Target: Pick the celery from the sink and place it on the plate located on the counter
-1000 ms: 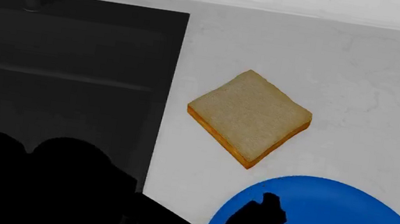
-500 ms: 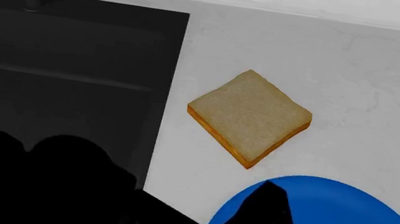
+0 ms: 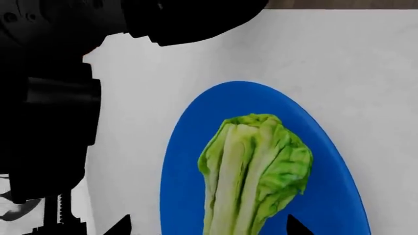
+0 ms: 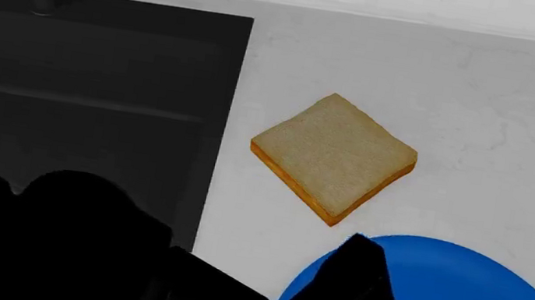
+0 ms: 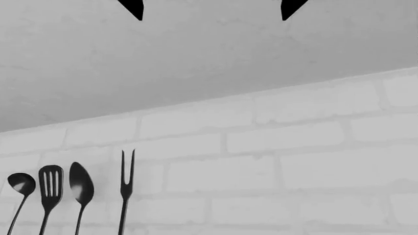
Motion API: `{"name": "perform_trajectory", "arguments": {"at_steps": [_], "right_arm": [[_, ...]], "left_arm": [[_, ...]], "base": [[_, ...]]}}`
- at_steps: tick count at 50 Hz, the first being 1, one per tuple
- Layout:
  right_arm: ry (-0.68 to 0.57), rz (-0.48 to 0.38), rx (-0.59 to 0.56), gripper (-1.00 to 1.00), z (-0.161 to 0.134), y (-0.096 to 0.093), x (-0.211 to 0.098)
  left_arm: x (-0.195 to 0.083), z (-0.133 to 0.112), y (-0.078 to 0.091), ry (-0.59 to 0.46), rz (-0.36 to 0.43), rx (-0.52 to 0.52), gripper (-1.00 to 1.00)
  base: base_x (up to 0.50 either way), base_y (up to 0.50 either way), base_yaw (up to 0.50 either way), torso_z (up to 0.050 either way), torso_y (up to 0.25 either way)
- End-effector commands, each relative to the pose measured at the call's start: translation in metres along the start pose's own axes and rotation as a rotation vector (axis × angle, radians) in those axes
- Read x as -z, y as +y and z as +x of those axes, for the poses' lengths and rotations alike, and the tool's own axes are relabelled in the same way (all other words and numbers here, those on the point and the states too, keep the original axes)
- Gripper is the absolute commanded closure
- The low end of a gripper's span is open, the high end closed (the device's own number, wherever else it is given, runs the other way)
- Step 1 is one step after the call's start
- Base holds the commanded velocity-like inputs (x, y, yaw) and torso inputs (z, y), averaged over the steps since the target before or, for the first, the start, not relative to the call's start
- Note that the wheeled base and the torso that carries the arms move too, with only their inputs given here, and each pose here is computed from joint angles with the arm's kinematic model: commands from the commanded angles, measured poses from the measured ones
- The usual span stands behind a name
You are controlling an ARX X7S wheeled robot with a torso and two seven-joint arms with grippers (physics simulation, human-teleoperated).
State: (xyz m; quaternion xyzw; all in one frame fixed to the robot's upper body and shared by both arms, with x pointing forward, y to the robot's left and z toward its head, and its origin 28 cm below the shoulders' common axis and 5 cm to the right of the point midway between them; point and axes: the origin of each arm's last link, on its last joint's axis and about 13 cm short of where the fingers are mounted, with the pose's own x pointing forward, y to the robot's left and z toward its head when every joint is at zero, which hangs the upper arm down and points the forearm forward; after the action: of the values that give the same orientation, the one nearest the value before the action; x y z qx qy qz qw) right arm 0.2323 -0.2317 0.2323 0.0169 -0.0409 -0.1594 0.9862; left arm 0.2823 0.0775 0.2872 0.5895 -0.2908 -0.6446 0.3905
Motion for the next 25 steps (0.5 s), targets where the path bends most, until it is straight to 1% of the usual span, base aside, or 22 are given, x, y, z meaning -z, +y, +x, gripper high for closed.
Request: {"name": "perform_trajectory", "arguments": {"at_steps": [1,6,12,25], "right_arm": [[0.001,0.003,-0.004,-1.00,0.000,0.002,0.001],[-0.001,0.002,-0.004,-1.00,0.000,0.001,0.000],[-0.002,0.001,-0.002,-1.00,0.000,0.001,-0.001],[-0.007,0.002,-0.010,-1.00,0.002,0.005,-0.004]], "left_arm": [[0.000,-0.010,0.006,0.021,0.010,-0.015,-1.00],[0.001,-0.015,0.006,0.036,0.005,-0.021,-1.00],[0.003,-0.027,0.008,0.055,-0.004,-0.056,-1.00],[0.006,-0.043,0.012,0.088,-0.013,-0.098,-1.00]], "base": [[0.00,0.00,0.00,0.000,0.000],[0.00,0.00,0.00,0.000,0.000],[0.00,0.00,0.00,0.000,0.000],[0.00,0.00,0.00,0.000,0.000]]}}
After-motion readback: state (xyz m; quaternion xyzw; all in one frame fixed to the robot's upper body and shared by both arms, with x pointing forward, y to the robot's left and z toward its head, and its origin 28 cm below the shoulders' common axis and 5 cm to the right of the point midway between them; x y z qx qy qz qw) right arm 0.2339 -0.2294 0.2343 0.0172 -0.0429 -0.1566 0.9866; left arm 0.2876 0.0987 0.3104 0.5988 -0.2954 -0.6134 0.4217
